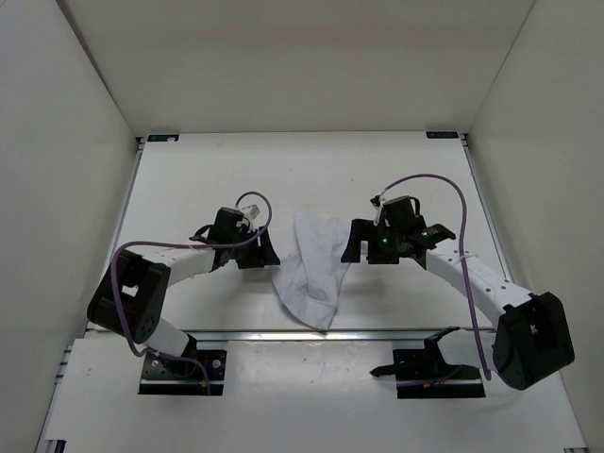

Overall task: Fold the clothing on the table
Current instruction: Flatten the skirt out

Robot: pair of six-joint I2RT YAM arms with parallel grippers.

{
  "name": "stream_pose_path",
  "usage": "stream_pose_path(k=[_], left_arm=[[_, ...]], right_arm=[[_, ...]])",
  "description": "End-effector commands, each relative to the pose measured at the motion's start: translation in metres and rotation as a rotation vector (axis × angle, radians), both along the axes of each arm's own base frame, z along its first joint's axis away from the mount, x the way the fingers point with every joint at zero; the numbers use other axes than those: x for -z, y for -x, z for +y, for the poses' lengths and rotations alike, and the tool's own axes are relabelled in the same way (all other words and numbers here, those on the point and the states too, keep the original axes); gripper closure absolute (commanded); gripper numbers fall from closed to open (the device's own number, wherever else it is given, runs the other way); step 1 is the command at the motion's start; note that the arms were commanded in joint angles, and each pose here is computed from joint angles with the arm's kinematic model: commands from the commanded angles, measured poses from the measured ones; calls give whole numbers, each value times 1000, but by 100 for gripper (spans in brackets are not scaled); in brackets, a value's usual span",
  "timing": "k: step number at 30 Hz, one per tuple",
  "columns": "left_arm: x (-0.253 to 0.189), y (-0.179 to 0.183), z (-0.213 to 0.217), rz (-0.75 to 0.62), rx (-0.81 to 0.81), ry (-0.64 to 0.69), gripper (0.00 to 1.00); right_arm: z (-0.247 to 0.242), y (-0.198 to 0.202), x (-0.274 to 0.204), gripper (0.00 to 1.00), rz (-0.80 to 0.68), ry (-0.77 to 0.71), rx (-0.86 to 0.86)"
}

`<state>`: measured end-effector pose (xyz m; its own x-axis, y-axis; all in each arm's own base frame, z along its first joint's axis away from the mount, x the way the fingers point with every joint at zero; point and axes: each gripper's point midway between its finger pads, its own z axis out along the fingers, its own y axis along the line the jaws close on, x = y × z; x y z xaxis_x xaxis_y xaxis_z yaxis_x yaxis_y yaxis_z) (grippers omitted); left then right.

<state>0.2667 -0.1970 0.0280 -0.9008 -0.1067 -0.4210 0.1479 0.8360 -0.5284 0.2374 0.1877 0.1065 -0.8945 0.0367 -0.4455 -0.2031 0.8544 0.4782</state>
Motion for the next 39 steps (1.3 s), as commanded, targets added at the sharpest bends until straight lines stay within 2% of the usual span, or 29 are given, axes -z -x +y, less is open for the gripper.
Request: stream_pose_path(k=[1,7,9,12,18,23,26,29,32,35,37,39], left_arm=[[3,1,-17,8,42,33,33],[14,4,-26,48,59,25,48],[16,3,-24,54,47,15,61],[15,-2,-21,57,29,3,99],[-36,-42,-22,-38,-37,58,100],[-142,-102,-31,-239,-68,107,100],[-186,-119,-33,-336,-96,85,100],[-199,-126,-23,-383,-166,47,100],[-209,-125,-1,-441,-240,6,100],[-223,-135,41,-481,-330,-55,100],[-249,-148,70,-530,-389,-81,100],[-259,-154,93,-552,-454,-184,100]], right_arm=[[-1,-9,-23,17,-72,-23,13],[-9,-8,-20,17,-56,-12,41],[-11,-10,-20,17,-66,-11,48],[-10,-8,-20,17,-64,-18,49],[-6,-8,-15,17,-55,-19,41],[9,-10,-19,18,-63,-59,2],[19,-19,-32,19,-108,-85,-16],[31,-24,-37,18,-136,-92,-40],[33,-24,-36,20,-119,-86,-45],[30,-22,-40,21,-135,-80,-34],[25,-20,-41,21,-135,-95,-16],[15,-20,-48,20,-154,-104,11]])
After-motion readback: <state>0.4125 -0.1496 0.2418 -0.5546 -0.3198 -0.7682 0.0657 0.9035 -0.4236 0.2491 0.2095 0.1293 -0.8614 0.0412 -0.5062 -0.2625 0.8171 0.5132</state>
